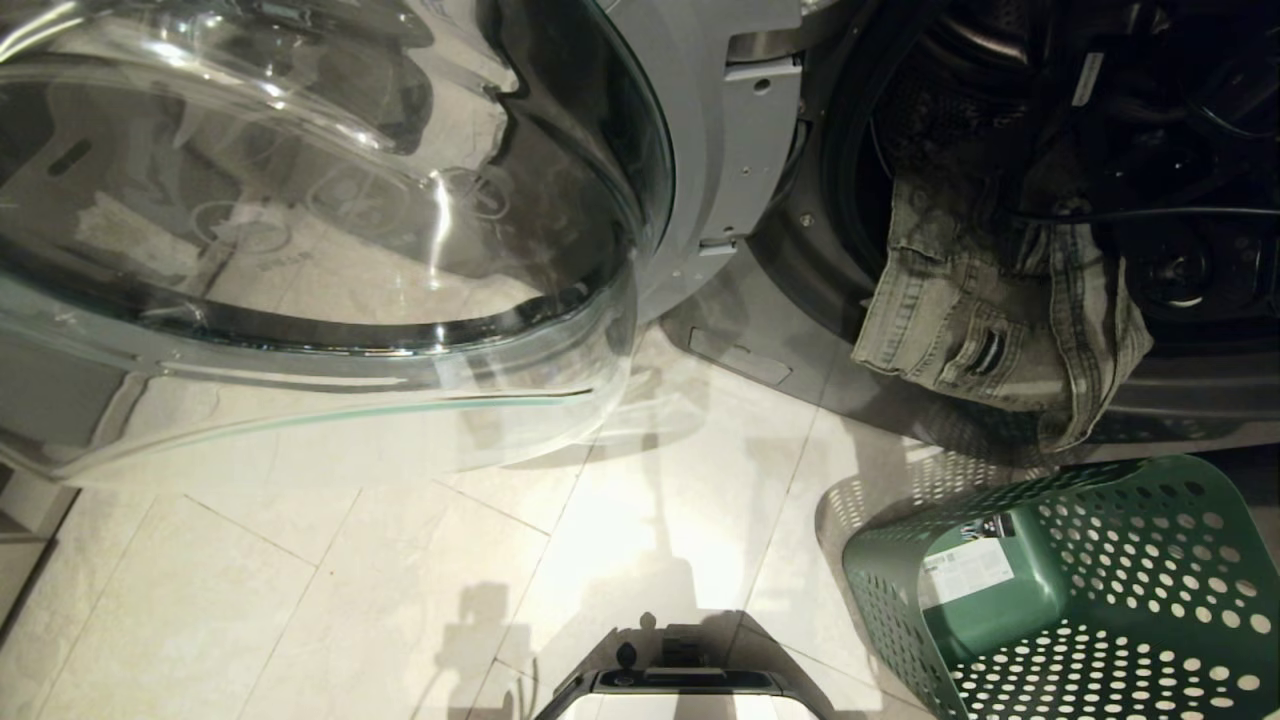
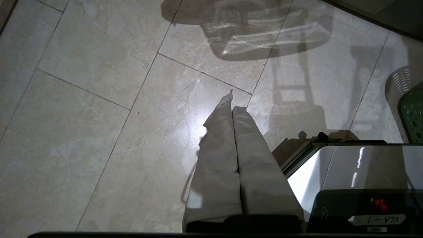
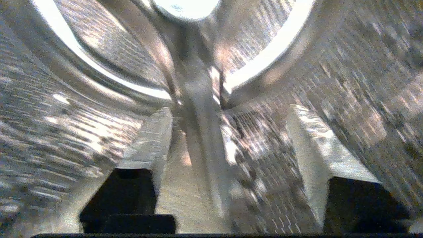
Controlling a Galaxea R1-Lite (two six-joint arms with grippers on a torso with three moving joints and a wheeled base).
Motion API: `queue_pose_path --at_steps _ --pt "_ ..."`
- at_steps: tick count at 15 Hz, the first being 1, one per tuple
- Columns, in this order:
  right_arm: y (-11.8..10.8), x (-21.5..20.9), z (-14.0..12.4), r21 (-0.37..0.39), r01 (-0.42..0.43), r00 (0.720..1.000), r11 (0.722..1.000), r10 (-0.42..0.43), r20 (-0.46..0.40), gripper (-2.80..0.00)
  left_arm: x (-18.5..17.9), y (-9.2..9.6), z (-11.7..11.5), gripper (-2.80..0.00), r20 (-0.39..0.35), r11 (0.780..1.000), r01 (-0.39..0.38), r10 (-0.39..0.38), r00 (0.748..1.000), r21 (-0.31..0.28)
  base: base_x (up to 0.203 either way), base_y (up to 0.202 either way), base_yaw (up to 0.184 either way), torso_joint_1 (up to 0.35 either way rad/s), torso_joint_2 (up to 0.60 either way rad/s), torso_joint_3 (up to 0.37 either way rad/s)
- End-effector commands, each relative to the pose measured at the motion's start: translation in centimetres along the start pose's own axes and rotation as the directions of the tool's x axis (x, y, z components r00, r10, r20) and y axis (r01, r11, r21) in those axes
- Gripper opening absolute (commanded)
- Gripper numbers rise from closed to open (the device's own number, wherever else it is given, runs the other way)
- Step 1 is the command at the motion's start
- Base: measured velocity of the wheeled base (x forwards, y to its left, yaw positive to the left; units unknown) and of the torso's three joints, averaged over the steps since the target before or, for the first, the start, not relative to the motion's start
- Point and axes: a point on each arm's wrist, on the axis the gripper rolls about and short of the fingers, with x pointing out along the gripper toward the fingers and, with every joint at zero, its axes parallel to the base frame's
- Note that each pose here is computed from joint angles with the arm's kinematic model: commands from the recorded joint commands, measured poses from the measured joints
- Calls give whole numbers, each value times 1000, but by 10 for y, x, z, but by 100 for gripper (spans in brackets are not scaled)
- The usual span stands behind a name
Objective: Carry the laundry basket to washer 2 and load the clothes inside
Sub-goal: Place the clothes into the washing machine
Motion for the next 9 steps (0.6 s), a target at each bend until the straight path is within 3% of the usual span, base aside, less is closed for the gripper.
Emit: queue_pose_path --at_steps 1,4,9 --pt "-1 0 0 0 52 998 999 -52 -28 0 0 0 0 -280 -1 1000 1 -1 1000 0 0 0 0 0 0 0" --pt "-1 0 -1 -14 49 996 999 -49 -72 0 0 0 0 -280 -1 1000 -1 1 1000 0 0 0 0 0 0 0" --pt "-2 -21 -8 -95 -70 984 993 53 -170 0 0 0 0 -280 -1 1000 -1 1 1000 0 0 0 0 0 0 0"
